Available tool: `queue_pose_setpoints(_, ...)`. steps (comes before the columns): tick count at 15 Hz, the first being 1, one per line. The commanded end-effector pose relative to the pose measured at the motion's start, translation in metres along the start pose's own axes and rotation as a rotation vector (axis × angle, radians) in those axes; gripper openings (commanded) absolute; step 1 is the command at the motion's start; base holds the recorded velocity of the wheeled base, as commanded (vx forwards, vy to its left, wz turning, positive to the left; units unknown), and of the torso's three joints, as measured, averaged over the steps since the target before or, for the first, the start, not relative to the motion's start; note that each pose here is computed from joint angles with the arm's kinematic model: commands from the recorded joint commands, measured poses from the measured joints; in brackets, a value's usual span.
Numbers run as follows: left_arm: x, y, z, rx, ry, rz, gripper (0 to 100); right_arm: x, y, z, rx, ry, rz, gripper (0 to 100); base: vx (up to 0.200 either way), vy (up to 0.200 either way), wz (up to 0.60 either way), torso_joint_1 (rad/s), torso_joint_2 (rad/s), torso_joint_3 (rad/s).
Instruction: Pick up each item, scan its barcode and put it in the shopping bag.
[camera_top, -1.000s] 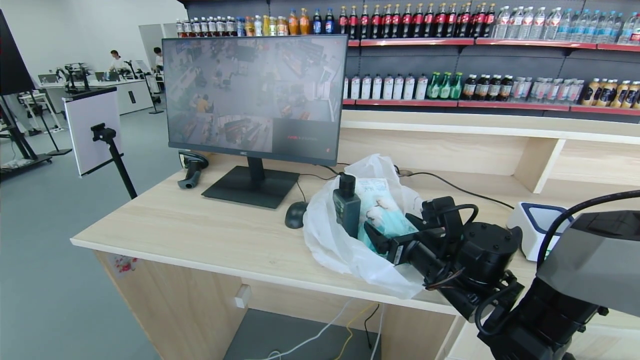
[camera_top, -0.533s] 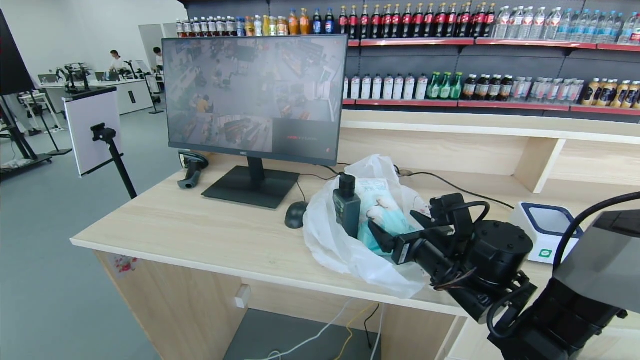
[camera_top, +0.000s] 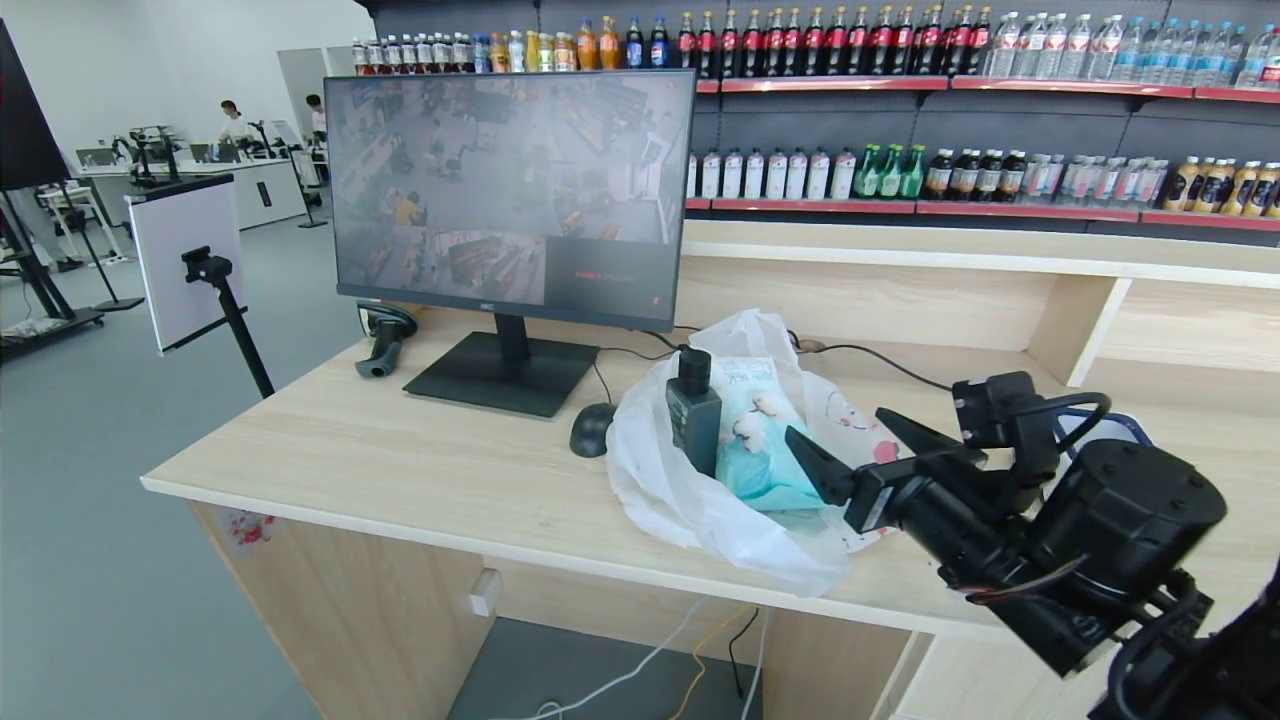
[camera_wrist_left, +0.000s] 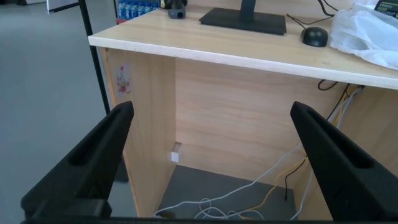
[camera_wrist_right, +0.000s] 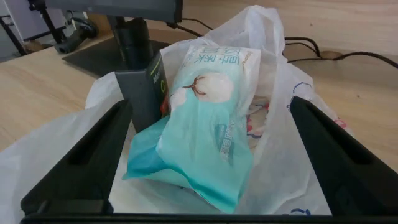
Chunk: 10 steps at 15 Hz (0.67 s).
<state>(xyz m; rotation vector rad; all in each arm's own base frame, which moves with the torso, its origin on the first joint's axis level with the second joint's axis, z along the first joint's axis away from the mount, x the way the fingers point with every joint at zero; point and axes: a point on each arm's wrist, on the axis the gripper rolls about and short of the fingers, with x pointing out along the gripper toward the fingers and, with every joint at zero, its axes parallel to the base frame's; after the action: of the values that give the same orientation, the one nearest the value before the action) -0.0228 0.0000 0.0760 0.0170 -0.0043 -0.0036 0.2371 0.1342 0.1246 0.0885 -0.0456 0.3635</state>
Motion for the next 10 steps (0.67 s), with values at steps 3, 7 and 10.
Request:
queue_pose_setpoints(3,0.000,0.000,0.000,0.000,0.000,0.001,100,-0.045,-0.042,0.066,0.002,-0.247,-0.153,100,0.000,0.000,0.00,0.000,0.00,0.000)
queue_pose_setpoints(7,0.000,0.000,0.000,0.000,0.001,0.001,100,-0.112,-0.068,0.083,-0.121,-0.334,-0.333,100,0.000,0.000,0.00,0.000,0.00,0.000)
queue_pose_setpoints(10,0.000,0.000,0.000,0.001,0.001,0.002,100,-0.173,-0.092,0.082,-0.163,-0.411,-0.621,100,0.000,0.000,0.00,0.000,0.00,0.000)
